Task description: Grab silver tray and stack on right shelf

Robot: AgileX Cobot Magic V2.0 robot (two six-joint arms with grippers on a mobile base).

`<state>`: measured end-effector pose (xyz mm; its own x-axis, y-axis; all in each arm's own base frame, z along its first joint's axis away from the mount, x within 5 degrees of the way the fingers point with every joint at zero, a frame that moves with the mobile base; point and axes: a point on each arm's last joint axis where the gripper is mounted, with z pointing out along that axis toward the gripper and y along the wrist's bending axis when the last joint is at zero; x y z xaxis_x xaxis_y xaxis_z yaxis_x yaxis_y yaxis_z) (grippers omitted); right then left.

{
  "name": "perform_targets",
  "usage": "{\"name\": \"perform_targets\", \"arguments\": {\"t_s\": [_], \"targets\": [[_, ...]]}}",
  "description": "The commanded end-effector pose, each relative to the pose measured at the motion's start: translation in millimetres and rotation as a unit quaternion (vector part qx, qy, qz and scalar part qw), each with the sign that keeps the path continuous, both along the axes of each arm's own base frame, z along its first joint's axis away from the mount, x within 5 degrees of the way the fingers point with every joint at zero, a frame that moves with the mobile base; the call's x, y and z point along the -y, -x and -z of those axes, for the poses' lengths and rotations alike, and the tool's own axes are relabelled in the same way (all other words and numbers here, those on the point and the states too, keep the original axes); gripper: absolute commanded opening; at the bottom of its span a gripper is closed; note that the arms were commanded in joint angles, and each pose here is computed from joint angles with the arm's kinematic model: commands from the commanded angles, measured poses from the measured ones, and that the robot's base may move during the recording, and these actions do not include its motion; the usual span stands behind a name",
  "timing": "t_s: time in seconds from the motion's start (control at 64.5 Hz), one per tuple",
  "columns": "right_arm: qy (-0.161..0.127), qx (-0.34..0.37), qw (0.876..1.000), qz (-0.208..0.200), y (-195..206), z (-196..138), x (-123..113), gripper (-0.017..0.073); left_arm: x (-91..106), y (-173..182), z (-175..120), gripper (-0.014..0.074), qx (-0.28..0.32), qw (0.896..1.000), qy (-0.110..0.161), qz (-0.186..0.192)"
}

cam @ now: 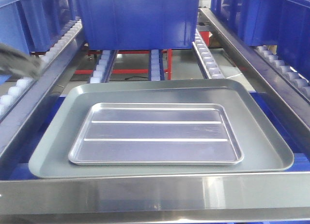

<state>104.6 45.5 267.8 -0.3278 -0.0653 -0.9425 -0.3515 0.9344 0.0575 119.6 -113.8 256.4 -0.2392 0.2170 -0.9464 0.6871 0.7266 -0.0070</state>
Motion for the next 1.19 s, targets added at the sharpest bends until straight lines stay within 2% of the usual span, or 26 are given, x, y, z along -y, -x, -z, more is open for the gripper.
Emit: {"name": "perform_targets", "arguments": {"t_s": [0.0, 0.124, 0.233, 0.31, 0.559, 0.59, 0.714, 0.869, 1.179], "targets": [[-0.008, 0.05, 0.999, -0.018, -1.6, -15.4, -3.3, 0.0057, -16.8, 11.7, -19.3, -0.0101, 0.075, 0.995, 0.058, -0.014], [-0.008, 0.05, 0.999, -0.018, -1.6, -15.4, -3.3, 0.0057, -49.3, 32.1, -9.6, -0.0101, 0.117, 0.988, 0.085, -0.061], [-0.008, 0.05, 0.999, -0.018, -1.6, -15.4, -3.3, 0.0057, -72.2, 47.7, 3.8, -0.0101, 0.158, 0.975, 0.107, -0.114], [-0.008, 0.05, 0.999, -0.018, -1.6, -15.4, -3.3, 0.0057, -85.3, 57.7, 15.7, -0.0101, 0.189, 0.962, 0.12, -0.157], [-0.008, 0.05, 0.999, -0.018, -1.6, -15.4, -3.3, 0.0057, -101.7, 66.8, 44.5, -0.0101, 0.241, 0.929, 0.13, -0.249], [-0.008, 0.05, 0.999, -0.018, -1.6, -15.4, -3.3, 0.0057, -102.4, 66.2, 45.4, -0.0101, 0.234, 0.929, 0.123, -0.258], [-0.008, 0.049, 0.999, -0.018, -1.6, -15.3, -3.2, 0.0057, -106.4, 65.8, 44.8, -0.0101, 0.24, 0.918, 0.121, -0.29], [-0.008, 0.049, 0.999, -0.018, -1.6, -15.3, -3.2, 0.0057, -107.9, 65.6, 44.9, -0.0101, 0.241, 0.914, 0.117, -0.303], [-0.008, 0.049, 0.999, -0.018, -1.6, -15.3, -3.2, 0.0057, -107.9, 65.5, 45.1, -0.0101, 0.24, 0.915, 0.117, -0.303]]}}
